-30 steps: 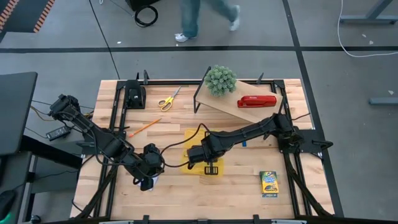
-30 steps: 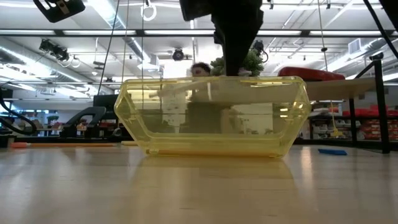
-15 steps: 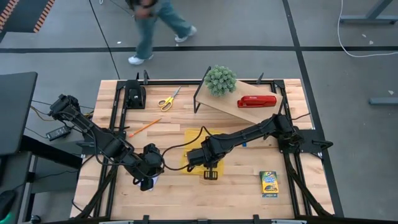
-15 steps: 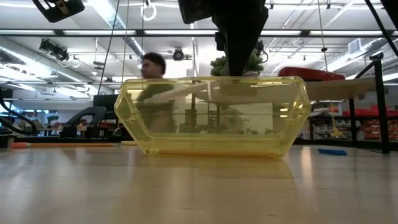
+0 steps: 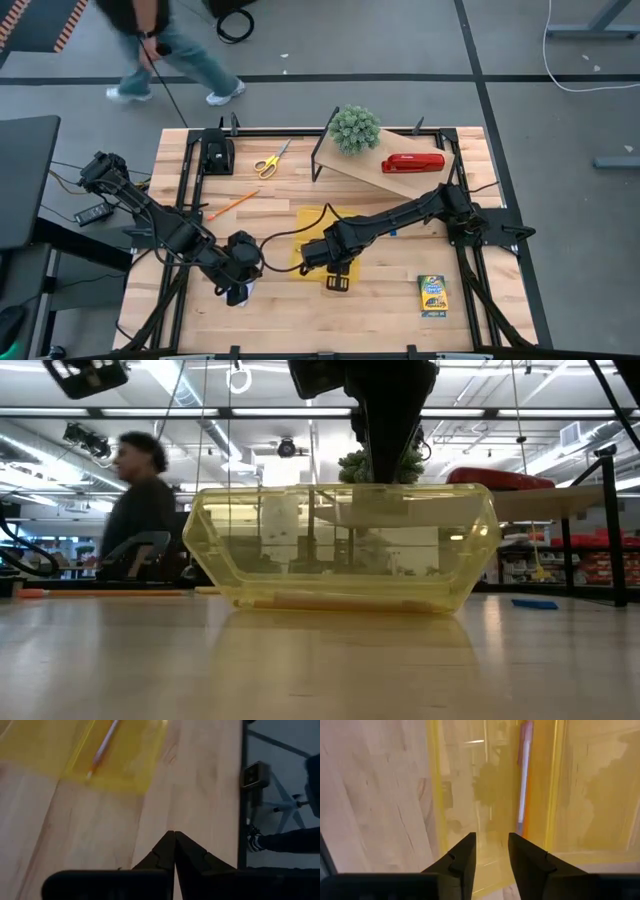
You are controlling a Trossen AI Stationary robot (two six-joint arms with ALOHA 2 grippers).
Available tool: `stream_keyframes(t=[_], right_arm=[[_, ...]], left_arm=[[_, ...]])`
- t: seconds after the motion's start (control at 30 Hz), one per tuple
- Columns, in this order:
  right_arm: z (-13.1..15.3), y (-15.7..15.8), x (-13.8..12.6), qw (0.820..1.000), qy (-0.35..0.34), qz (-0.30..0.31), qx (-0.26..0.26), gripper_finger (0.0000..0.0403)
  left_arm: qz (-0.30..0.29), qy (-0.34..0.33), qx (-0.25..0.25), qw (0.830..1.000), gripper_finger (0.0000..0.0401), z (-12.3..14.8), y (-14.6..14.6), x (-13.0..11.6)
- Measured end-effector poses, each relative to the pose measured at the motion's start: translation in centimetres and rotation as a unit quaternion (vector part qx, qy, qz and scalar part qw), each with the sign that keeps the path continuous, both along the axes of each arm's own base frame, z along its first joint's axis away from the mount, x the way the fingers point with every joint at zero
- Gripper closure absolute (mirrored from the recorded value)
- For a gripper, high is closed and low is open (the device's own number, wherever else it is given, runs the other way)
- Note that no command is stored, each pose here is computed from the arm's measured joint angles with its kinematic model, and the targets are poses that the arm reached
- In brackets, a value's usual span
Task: Pack school essentials
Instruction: Put the sticky note into the supply box
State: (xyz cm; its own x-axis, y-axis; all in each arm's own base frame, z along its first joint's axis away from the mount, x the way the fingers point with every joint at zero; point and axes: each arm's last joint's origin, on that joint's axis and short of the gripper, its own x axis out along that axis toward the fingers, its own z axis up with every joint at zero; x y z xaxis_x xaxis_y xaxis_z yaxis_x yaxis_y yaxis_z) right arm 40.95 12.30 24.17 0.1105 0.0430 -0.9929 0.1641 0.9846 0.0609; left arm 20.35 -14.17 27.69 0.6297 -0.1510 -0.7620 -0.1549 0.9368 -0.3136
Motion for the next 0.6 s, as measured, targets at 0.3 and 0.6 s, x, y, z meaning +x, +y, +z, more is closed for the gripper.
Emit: stream_keyframes(t=[0.3,0.6], right_arm=[[1.9,-0.1,-0.4,0.999,-0.018,-0.028,0.014,0.0269],[6.7,-0.8,-2.2,0.994,-0.094,-0.051,0.022,0.0272]], left_arm=[[0.012,0.062,-0.013,0.998,0.0313,-0.6,-0.4,-1.3],[0.012,0.14,0.043,0.989,0.0228,-1.5,0.0,-3.2]])
